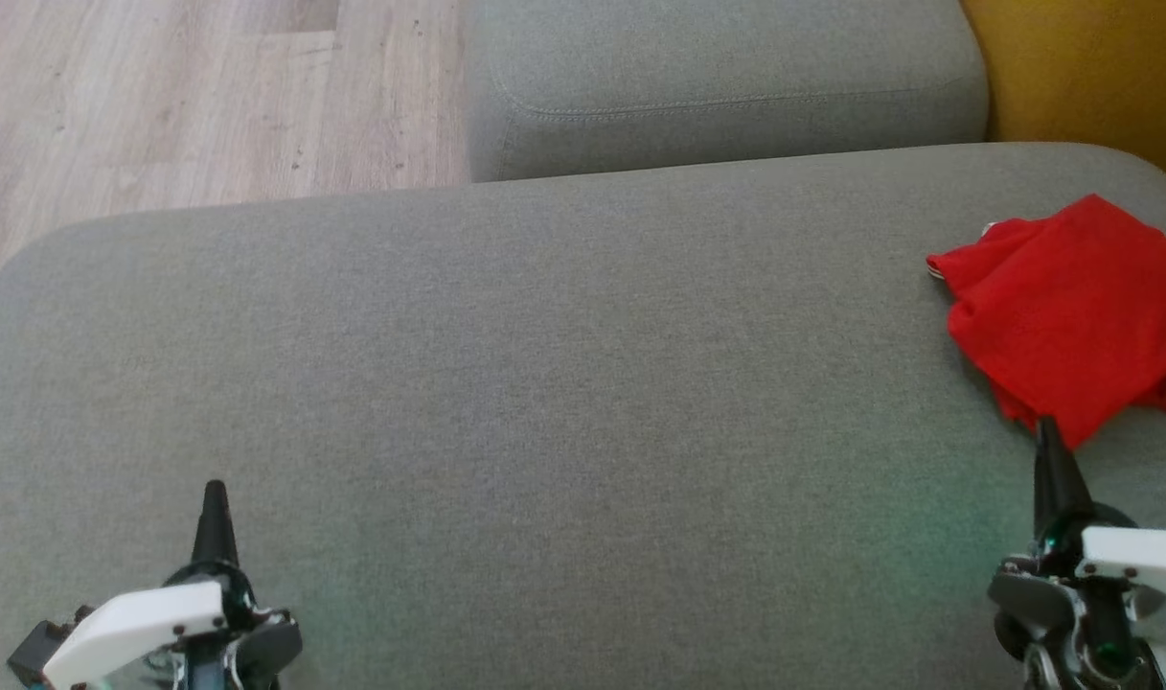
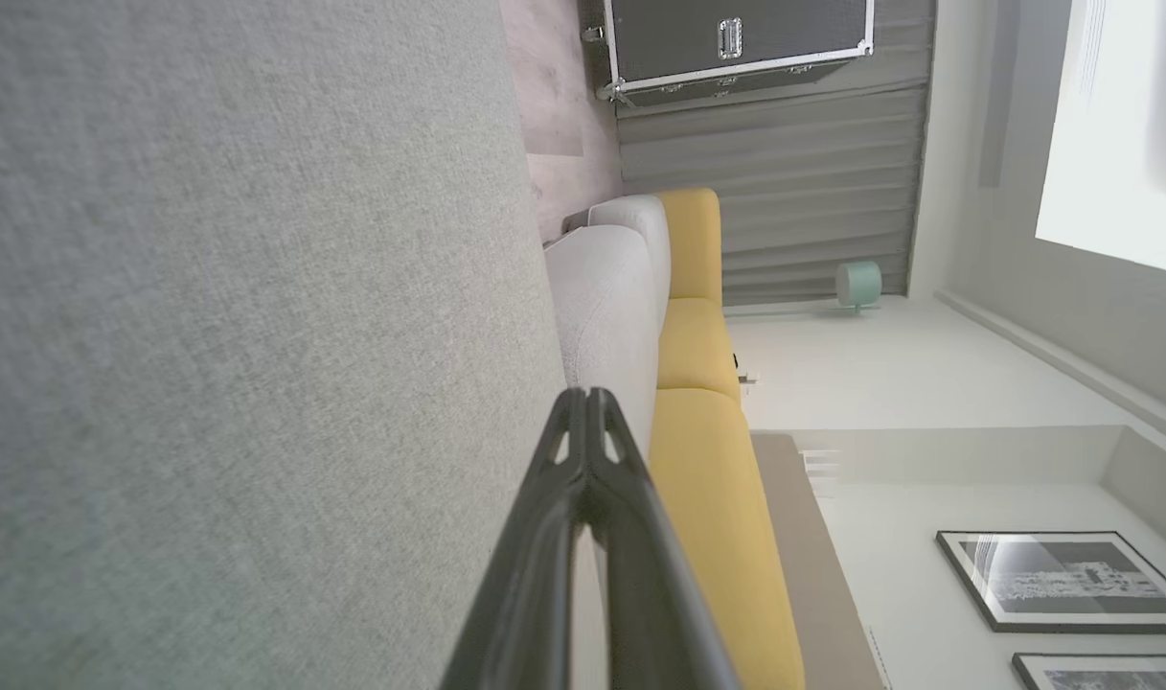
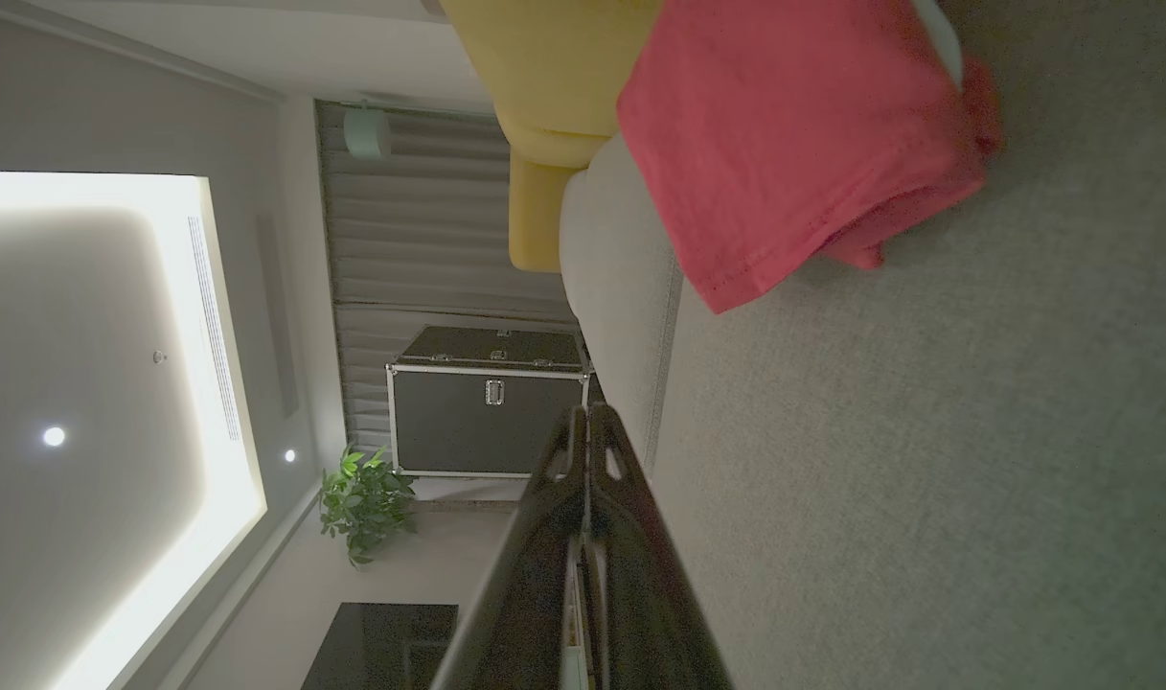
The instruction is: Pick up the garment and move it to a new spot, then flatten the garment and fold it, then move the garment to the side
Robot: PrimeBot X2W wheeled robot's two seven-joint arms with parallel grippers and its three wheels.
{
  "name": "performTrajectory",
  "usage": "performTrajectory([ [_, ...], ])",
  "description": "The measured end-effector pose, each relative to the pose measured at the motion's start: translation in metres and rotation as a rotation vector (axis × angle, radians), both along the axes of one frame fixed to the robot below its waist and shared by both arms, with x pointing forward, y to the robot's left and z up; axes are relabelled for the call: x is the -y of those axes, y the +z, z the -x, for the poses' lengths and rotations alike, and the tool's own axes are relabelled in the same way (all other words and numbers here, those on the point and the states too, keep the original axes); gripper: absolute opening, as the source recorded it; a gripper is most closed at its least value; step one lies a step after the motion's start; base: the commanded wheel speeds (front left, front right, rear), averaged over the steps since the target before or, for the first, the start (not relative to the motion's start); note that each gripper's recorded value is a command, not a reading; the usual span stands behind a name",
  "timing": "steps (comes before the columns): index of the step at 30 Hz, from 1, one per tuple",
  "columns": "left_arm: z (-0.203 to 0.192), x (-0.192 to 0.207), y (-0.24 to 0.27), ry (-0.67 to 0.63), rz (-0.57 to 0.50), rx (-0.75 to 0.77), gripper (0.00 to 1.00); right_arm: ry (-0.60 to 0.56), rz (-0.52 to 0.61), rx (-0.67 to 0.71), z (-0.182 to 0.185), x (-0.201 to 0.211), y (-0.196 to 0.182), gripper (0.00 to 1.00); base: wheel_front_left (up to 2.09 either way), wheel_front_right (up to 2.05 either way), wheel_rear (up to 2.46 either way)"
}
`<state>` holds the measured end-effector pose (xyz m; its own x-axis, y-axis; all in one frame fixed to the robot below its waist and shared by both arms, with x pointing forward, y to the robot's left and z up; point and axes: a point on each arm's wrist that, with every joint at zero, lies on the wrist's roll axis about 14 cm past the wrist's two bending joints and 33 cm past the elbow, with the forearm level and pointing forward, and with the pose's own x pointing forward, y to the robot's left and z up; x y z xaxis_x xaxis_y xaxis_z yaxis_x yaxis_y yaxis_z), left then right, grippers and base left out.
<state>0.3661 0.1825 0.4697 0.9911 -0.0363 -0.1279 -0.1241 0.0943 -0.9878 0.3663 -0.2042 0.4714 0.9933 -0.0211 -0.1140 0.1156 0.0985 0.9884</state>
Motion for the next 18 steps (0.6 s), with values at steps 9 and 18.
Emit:
performTrajectory([
  [9, -0.0065, -0.0049, 0.0050, 0.018, 0.096, 0.024, 0.00, -0.019, -0.095, 0.023, -0.0069, 0.0046, 0.0059, 0.00, 0.00, 0.00, 0.00],
  [18, -0.0087, -0.0045, 0.0079, 0.019, 0.099, 0.033, 0.00, -0.022, -0.098, 0.025, -0.0074, 0.0048, 0.0066, 0.00, 0.00, 0.00, 0.00],
])
